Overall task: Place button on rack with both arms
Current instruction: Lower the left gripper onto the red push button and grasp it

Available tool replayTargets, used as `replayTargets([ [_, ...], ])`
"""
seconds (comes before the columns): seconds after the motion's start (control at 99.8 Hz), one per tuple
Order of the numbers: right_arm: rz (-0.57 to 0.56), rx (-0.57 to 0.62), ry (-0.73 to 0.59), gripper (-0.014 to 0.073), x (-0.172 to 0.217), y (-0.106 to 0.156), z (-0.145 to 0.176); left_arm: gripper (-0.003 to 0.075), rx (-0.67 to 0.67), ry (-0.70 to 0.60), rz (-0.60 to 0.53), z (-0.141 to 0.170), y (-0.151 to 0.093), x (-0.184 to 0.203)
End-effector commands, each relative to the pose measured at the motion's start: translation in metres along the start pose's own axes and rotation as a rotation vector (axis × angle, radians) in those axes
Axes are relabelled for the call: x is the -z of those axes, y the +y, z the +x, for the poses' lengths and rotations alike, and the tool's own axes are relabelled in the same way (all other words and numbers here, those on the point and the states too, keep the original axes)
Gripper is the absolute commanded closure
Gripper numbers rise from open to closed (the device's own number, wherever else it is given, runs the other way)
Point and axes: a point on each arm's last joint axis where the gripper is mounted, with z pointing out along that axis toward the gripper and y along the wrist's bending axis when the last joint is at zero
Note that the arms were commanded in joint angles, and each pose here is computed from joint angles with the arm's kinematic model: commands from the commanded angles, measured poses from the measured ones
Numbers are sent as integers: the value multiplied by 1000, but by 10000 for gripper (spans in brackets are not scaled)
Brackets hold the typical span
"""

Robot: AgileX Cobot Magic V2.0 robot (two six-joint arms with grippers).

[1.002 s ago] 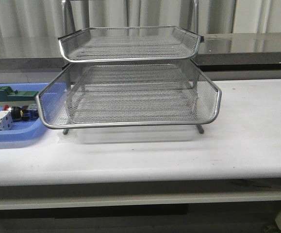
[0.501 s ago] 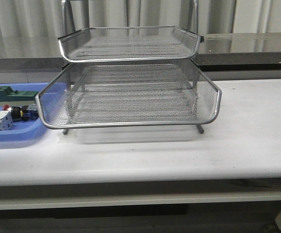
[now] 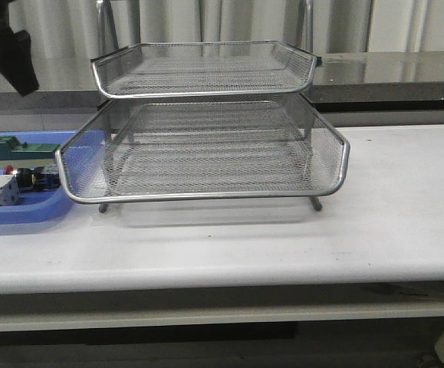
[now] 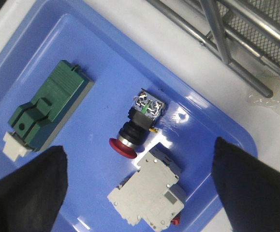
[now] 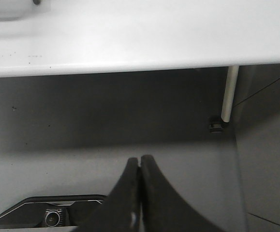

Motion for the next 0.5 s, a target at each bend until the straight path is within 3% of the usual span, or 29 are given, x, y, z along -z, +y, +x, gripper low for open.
replayTargets([
  [0.0, 6, 4, -86, 664, 9, -1, -10, 143, -38, -57, -33, -12, 10, 14],
  [0.491, 6, 4, -86, 664, 9, -1, -10, 143, -93, 40, 66, -13, 17, -64],
])
